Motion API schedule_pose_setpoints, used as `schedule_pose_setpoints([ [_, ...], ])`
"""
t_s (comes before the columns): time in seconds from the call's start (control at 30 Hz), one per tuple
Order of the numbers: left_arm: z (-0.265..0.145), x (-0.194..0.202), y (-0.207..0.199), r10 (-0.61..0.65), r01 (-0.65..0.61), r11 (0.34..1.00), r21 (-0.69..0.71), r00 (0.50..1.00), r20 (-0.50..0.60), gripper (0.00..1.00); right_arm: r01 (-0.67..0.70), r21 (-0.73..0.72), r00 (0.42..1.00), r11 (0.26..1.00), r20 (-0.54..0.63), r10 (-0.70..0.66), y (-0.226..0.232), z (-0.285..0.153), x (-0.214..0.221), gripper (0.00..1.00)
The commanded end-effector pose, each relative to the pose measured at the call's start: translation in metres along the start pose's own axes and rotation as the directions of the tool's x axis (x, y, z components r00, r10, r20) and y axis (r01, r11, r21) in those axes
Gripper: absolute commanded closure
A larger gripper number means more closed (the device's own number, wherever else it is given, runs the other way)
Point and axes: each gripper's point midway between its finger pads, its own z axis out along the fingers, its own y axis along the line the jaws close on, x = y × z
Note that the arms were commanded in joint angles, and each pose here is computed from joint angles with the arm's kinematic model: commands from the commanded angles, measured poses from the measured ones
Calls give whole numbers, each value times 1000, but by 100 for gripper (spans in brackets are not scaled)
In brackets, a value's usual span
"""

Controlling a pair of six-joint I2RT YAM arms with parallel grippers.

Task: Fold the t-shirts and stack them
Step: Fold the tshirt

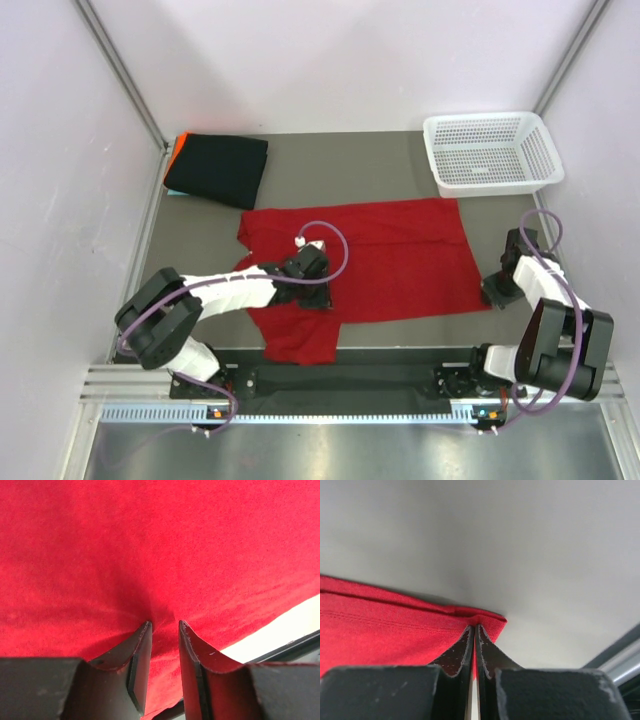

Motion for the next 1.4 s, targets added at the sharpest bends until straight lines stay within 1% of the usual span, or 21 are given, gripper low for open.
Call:
schedule_pose_setpoints([
  [0.0, -1, 58, 64, -65, 38, 975, -217, 991, -118, 66, 49, 161, 995, 986, 78, -63, -43, -2, -6, 100],
  [0.27, -29, 55, 67, -85, 70, 974, -217, 994, -62, 66, 41, 88, 993, 995, 109, -50, -36, -18, -9, 100],
  [0.33, -41, 38, 54, -74, 69, 978, -195, 997, -18, 64, 58, 81, 991, 995, 115, -67, -29, -26, -17, 95],
  [0.37, -50, 19, 38, -62, 65, 985, -159, 998, 25, 64, 60, 95, 991, 994, 111, -71, -28, -28, -19, 85],
  [0.4, -59, 12, 36, -39, 44, 984, -172, 999, 35, 61, 63, 94, 991, 994, 111, -73, -26, -31, -22, 81],
  [0.47, -82, -27, 12, -15, 33, 990, -137, 991, 136, 57, 81, 28, 989, 996, 125, -84, -8, -40, -31, 74],
  [0.5, -89, -37, 10, 20, 1, 990, -139, 989, 148, 55, 99, -56, 989, 994, 120, -92, 10, -44, -32, 73],
  [0.57, -101, -70, -1, 2, 17, 995, -97, 981, 194, 51, 168, -189, 980, 967, 140, -143, 41, -54, -39, 71],
  [0.6, -102, -82, -1, 12, 5, 997, -82, 980, 198, 51, 250, -340, 964, 907, 172, -202, 74, -63, -42, 71],
  [0.67, -100, -113, 18, -61, 79, 994, -75, 975, 214, 52, 348, -474, 937, 809, 217, -275, 108, -70, -44, 70],
  [0.7, -94, -123, 31, -108, 118, 992, -49, 978, 179, 52, 415, -548, 909, 726, 282, -307, 132, -79, -50, 68],
  [0.8, -87, -147, 40, -137, 140, 990, -3, 976, 171, 54, 499, -582, 866, 642, 336, -369, 169, -74, -68, 70],
  [0.83, -78, -155, 57, -167, 175, 984, -36, 973, 162, 54, 564, -614, 824, 552, 381, -419, 188, -83, -71, 70],
  [0.87, -79, -167, 61, -178, 188, 981, -44, 968, 175, 55, 560, -610, 822, 560, 322, -470, 191, -60, -68, 71],
  [0.9, -71, -173, 79, -216, 229, 971, -72, 964, 156, 55, 578, -634, 801, 514, 318, -507, 199, -58, -66, 72],
  [0.97, -71, -189, 87, -254, 266, 962, -64, 955, 154, 55, 566, -653, 802, 502, 295, -520, 214, -43, -69, 72],
  [1.0, -65, -193, 99, -289, 301, 951, -73, 947, 140, 56, 559, -682, 800, 471, 296, -521, 220, -44, -67, 72],
  [1.13, -69, -211, 122, -310, 330, 937, -118, 937, 159, 54, 594, -705, 775, 388, 371, -512, 240, -42, -74, 68],
  [1.17, -70, -212, 126, -311, 333, 934, -127, 936, 166, 54, 609, -697, 768, 380, 396, -504, 242, -40, -79, 65],
  [1.27, -70, -217, 141, -318, 346, 927, -145, 930, 186, 50, 647, -670, 744, 364, 451, -493, 245, -37, -88, 64],
  [1.37, -68, -219, 157, -324, 358, 916, -180, 926, 195, 48, 641, -682, 744, 352, 441, -502, 249, -28, -87, 64],
])
